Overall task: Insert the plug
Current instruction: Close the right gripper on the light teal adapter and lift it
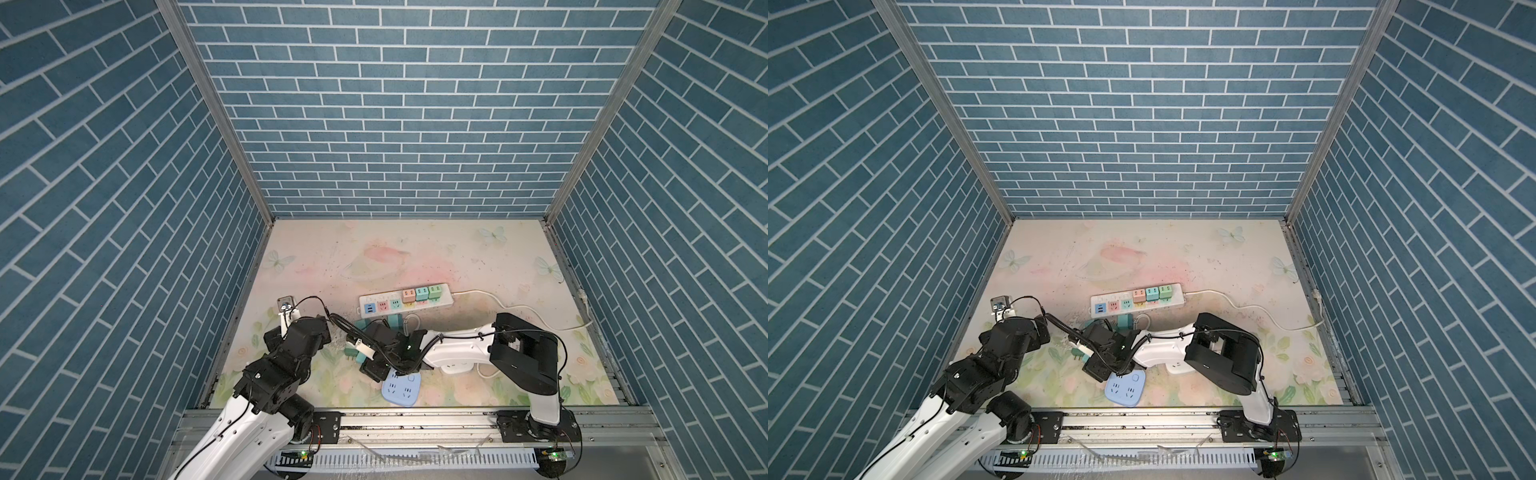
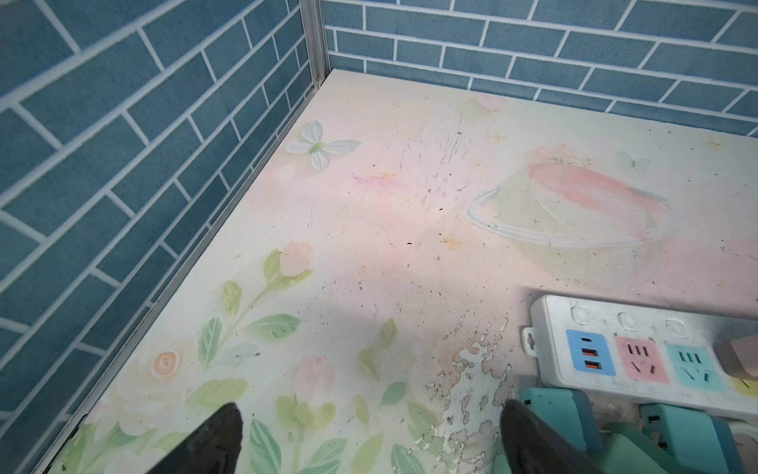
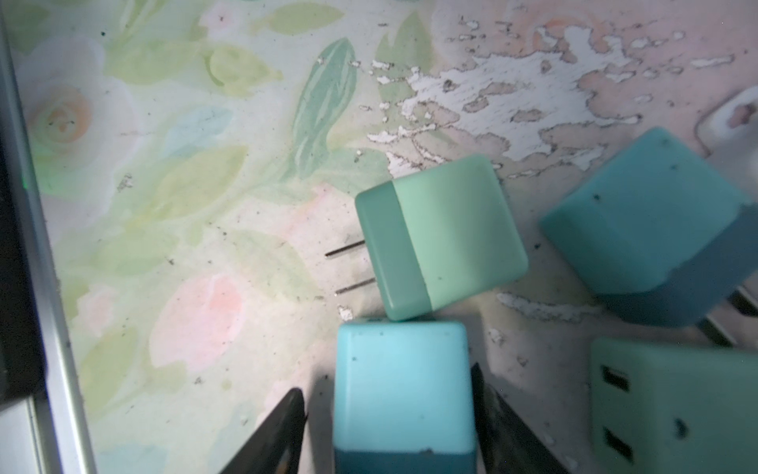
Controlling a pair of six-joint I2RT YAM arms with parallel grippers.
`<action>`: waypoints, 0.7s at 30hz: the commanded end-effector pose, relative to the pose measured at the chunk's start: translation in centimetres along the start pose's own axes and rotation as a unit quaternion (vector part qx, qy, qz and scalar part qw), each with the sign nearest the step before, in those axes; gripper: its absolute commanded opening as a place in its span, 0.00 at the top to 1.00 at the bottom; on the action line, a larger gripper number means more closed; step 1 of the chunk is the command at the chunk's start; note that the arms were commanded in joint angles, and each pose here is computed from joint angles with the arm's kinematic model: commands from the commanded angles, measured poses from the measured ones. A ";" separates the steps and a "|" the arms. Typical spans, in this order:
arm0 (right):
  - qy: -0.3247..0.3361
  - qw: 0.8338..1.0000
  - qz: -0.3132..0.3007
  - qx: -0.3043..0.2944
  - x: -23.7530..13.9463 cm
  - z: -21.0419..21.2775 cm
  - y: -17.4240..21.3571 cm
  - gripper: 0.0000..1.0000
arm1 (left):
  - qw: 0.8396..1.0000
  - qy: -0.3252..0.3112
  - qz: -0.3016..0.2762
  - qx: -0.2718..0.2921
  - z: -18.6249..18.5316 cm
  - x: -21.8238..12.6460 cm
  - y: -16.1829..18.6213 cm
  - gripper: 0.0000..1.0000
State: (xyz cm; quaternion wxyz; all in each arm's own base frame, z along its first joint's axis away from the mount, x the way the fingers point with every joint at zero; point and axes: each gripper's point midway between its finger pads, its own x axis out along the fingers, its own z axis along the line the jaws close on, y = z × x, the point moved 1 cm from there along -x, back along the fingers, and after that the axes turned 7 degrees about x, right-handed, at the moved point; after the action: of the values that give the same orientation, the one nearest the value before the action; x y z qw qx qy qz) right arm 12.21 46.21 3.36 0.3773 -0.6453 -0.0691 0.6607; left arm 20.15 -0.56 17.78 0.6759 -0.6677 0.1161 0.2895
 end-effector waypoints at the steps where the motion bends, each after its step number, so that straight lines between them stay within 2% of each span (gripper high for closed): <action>1: -0.008 1.000 0.010 -0.008 0.9 0.4 0.3 0.35 | 1.000 -0.009 0.003 0.002 0.4 0.0 0.3 0.01; 9: -0.003 1.000 0.021 -0.007 1.8 0.1 0.8 0.41 | 1.000 -0.009 0.003 0.002 0.4 0.0 0.3 0.00; 14: 0.002 1.000 0.022 -0.008 1.6 -0.1 1.0 0.54 | 1.000 -0.008 0.003 0.002 0.4 0.0 0.3 0.01; 21: 0.012 1.000 -0.003 -0.009 0.4 -0.4 0.4 0.64 | 1.000 -0.013 0.002 0.000 0.6 -0.1 0.3 0.00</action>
State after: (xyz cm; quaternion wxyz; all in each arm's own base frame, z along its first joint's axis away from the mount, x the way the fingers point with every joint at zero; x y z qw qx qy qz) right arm 12.82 47.13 3.35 0.3853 -0.6492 -0.0794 0.6510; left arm 20.15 -0.54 17.78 0.6757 -0.6679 0.1155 0.2899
